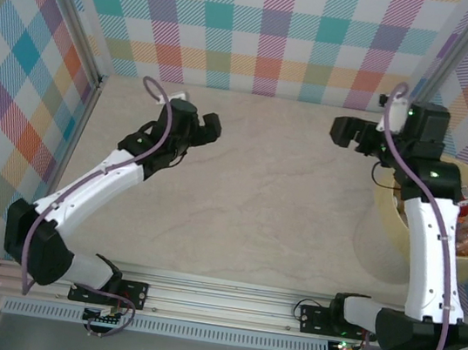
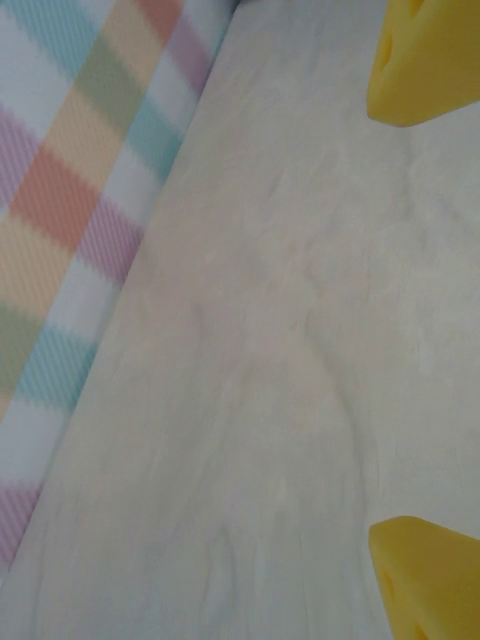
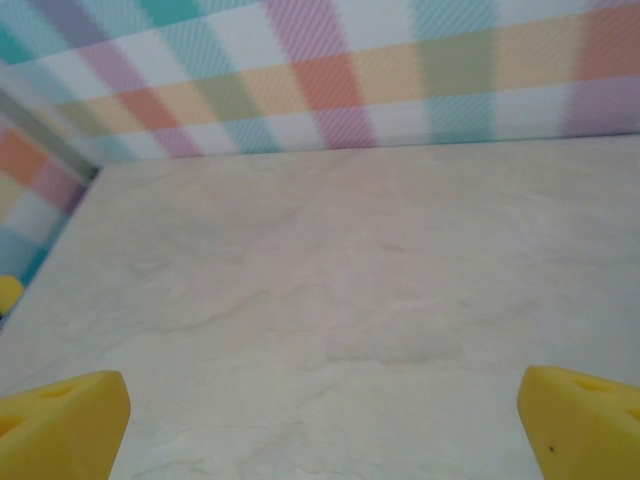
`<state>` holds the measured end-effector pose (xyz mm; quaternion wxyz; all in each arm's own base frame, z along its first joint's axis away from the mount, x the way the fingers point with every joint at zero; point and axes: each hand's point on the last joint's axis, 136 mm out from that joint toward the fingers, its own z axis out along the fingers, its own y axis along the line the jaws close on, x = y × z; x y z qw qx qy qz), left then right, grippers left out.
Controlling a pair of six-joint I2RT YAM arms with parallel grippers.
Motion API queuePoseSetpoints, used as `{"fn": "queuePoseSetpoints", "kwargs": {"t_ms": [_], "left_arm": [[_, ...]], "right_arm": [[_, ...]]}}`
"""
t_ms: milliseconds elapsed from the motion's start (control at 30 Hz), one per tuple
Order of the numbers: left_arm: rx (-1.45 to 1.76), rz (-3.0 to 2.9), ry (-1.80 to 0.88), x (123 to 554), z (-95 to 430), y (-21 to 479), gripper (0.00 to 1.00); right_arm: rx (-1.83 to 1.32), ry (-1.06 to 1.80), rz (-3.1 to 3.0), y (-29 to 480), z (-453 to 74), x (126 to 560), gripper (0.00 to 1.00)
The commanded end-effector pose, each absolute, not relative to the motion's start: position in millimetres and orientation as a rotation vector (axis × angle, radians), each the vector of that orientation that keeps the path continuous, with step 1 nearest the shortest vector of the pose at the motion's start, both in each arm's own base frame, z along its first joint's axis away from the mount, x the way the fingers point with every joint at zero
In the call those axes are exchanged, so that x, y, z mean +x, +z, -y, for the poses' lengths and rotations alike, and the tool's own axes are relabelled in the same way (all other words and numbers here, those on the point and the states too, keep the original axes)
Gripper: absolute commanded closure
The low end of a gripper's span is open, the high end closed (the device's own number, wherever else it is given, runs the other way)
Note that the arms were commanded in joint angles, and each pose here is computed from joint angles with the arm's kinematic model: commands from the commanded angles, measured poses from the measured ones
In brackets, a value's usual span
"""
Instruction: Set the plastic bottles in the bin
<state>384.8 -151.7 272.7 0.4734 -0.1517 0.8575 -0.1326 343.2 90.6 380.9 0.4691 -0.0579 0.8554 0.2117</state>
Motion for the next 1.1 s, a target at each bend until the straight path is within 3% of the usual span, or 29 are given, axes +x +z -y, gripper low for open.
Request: {"fn": "queuePoseSetpoints", "kwargs": {"t_ms": [0, 167, 333, 533, 833, 1067], "left_arm": [[-0.536, -2.076, 0.034, 361.1, 80.9, 260.9, 0.00], [-0.620, -1.987, 0.284, 335.6, 23.7, 261.9, 0.00], [-0.699, -1.902, 0.519, 321.2, -27.0, 251.5, 0.00], [-0.687, -1.949, 0.593, 337.6, -52.8, 210.5, 0.00], [-0.470, -2.128, 0.401, 402.7, -39.5, 126.7, 0.00], [-0.280, -2.123, 0.210, 414.6, -19.9, 98.0, 0.00]], "right_arm": [[-0.358, 0.684, -1.940, 390.1, -139.0, 356.5, 0.00], [-0.392, 0.677, -2.004, 328.3, -153.8, 376.0, 0.00], [-0.351, 0.478, -2.145, 240.4, -132.6, 399.3, 0.00], [-0.361, 0.335, -2.214, 179.1, -116.9, 412.3, 0.00], [-0.260, 0.289, -2.310, 131.5, -91.1, 425.8, 0.00], [-0.161, 0.236, -2.332, 113.4, -58.5, 420.4, 0.00]]}}
